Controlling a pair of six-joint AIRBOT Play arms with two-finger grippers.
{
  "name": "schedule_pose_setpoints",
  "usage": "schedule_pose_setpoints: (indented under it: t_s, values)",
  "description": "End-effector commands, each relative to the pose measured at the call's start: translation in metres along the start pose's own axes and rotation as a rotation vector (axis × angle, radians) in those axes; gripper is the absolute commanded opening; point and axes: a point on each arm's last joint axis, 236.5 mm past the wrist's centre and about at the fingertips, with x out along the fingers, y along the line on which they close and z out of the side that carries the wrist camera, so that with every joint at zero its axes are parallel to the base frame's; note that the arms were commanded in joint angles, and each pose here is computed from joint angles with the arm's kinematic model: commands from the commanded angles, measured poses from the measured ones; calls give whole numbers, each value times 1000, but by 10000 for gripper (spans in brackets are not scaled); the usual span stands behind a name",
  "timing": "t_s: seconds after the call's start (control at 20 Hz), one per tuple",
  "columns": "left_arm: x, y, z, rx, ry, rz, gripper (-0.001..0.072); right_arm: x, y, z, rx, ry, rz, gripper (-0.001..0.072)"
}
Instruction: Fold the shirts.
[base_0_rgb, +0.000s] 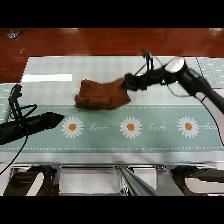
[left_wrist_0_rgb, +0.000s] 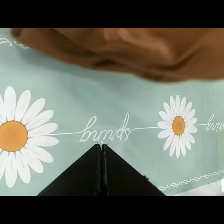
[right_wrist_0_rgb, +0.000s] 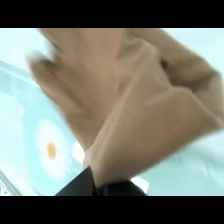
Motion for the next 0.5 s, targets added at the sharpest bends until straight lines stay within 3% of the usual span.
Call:
schedule_pose_setpoints:
  t_s: [0.0, 0.2, 0.45]
  values:
    - [0, 0, 0, 1, -1, 1, 20, -64, 48, 54, -196, -93, -107, 39]
    - [0, 0, 0, 1, 0, 1, 21, -151, 50, 98, -234, -235, -290, 38]
    - [0, 0, -1, 1, 4, 0, 21, -251, -11, 95, -49, -266, -409, 38]
